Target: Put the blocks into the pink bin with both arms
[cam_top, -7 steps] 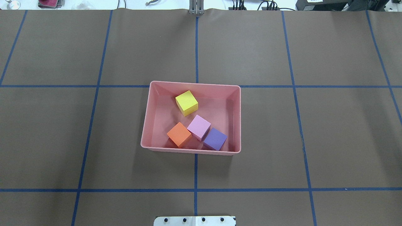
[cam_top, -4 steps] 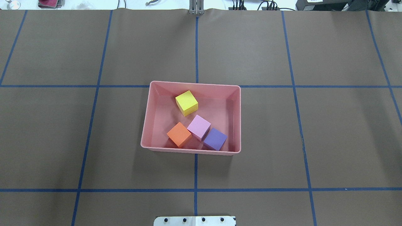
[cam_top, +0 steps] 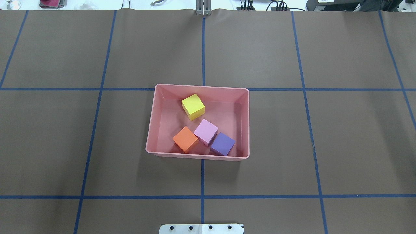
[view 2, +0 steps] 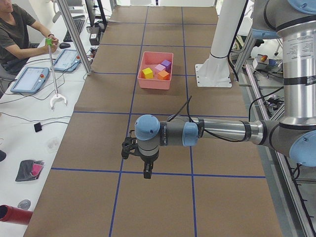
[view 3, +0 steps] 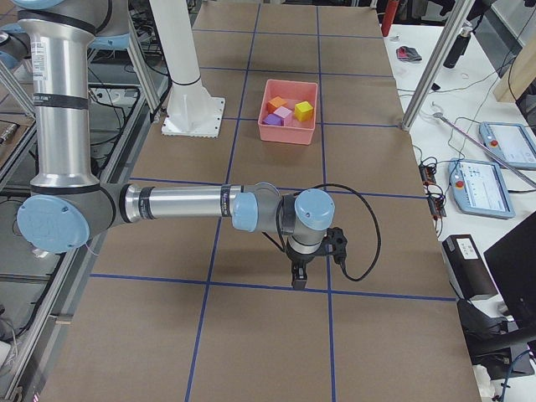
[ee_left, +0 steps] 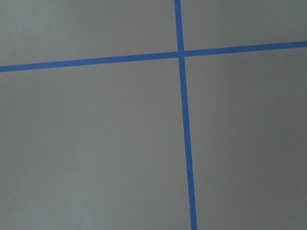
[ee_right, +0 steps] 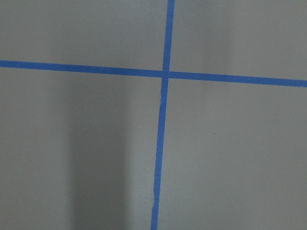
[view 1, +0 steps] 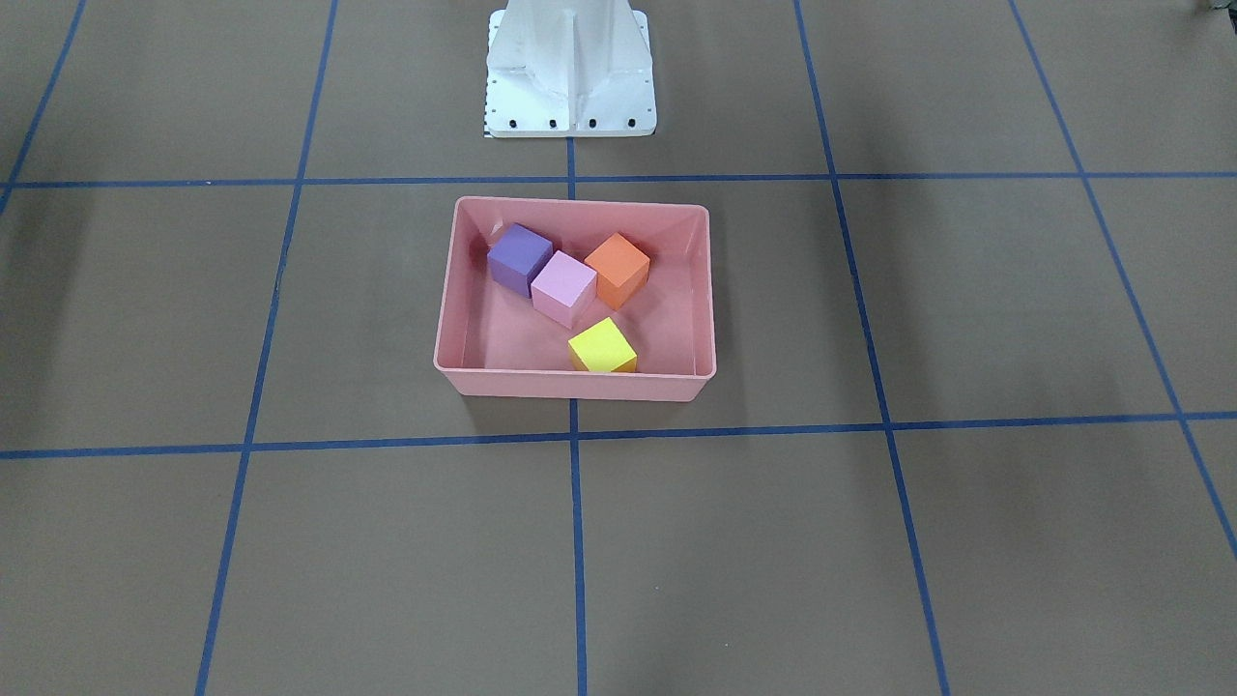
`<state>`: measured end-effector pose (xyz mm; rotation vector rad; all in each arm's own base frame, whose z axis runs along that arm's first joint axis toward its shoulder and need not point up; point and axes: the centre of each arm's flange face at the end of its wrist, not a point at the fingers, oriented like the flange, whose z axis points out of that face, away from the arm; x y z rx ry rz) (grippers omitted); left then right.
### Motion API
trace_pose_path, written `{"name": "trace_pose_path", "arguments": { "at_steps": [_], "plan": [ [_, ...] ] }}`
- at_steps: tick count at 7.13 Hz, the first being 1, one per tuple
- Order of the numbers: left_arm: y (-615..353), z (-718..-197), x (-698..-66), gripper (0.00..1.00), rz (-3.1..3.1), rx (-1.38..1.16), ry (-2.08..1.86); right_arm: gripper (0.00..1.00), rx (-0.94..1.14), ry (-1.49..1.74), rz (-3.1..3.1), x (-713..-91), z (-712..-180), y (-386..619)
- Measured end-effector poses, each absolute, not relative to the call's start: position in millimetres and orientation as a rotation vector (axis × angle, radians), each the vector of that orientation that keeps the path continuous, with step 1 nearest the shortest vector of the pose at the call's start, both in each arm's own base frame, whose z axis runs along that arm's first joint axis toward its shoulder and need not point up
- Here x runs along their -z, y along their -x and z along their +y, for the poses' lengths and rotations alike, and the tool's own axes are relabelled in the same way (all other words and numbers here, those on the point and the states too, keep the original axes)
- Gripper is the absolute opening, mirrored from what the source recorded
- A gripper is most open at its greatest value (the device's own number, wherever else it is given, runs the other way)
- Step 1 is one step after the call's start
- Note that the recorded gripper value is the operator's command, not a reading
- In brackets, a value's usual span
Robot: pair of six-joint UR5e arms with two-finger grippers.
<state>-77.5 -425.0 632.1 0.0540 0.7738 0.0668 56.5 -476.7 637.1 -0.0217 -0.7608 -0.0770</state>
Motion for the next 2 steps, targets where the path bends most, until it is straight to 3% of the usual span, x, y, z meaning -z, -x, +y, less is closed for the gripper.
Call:
{"name": "trace_pose_path", "arguments": {
  "at_steps": [2],
  "plan": [
    [77.7,-425.1,-631.4,1.00,0.773,-0.067,-0.056,1.00,0.081,0.024,-0.747,-639.3,-475.8,-57.0]
  ]
}}
